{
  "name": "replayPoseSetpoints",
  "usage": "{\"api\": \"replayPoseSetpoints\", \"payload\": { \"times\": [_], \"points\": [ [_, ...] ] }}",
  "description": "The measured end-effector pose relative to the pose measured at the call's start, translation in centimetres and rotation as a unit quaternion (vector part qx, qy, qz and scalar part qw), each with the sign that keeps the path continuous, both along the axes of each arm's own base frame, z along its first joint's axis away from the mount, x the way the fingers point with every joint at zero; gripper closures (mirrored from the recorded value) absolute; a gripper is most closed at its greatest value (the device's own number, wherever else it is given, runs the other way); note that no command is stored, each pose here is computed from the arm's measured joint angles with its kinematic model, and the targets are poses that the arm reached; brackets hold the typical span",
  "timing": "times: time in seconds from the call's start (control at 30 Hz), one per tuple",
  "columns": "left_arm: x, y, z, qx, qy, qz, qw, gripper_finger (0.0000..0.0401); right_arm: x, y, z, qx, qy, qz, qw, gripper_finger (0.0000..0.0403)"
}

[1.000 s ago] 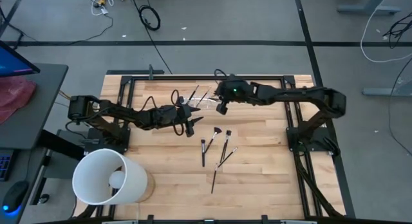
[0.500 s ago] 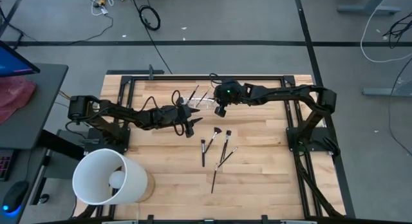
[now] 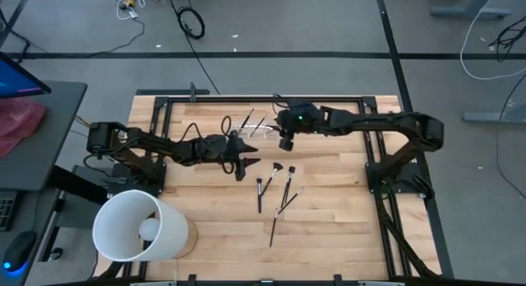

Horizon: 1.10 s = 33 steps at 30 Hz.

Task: Put items in baskets/containers
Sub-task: Put the black eyeshadow brush into the transparent organizer

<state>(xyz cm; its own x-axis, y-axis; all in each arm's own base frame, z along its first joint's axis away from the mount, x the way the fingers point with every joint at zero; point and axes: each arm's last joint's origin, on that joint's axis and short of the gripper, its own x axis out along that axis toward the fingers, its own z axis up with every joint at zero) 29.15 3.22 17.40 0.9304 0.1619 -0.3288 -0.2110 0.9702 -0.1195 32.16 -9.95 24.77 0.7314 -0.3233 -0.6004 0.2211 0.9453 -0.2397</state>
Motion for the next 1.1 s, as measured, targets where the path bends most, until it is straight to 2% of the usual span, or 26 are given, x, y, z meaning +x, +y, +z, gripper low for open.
{"api": "replayPoseSetpoints", "payload": {
  "times": [0.13,0.27,0.33,0.43,0.53,0.8,0.97,1.1],
  "points": [
    [0.0,-0.4,-0.2,0.001,0.010,-0.006,1.000,0.0213,-1.1,3.4,1.4,-0.017,0.034,0.072,0.997,0.0249],
    [0.0,-0.4,-0.2,0.001,0.013,-0.006,1.000,0.0213,-1.7,7.4,1.2,0.039,0.073,0.142,0.986,0.0248],
    [-0.1,-0.4,-0.3,0.001,0.014,-0.005,1.000,0.0213,-2.1,9.3,0.6,0.064,0.100,0.190,0.975,0.0248],
    [-0.1,-0.4,-0.3,0.001,0.015,-0.005,1.000,0.0213,-2.5,12.1,-1.3,0.072,0.109,0.262,0.956,0.0249],
    [-0.1,-0.4,-0.3,0.001,0.015,-0.005,1.000,0.0213,-3.2,13.9,-3.5,0.067,0.099,0.295,0.948,0.0252],
    [0.1,-1.2,-0.1,-0.013,0.002,-0.013,1.000,0.0213,-6.0,13.7,-9.6,0.068,0.030,0.317,0.945,0.0266],
    [0.3,-2.6,0.5,-0.006,-0.029,-0.038,0.999,0.0213,-8.2,12.4,-12.4,0.101,0.004,0.304,0.947,0.0273],
    [0.4,-2.7,0.9,0.009,-0.047,-0.003,0.999,0.0213,-9.1,12.3,-13.9,0.103,0.000,0.308,0.946,0.0273]
  ]
}}
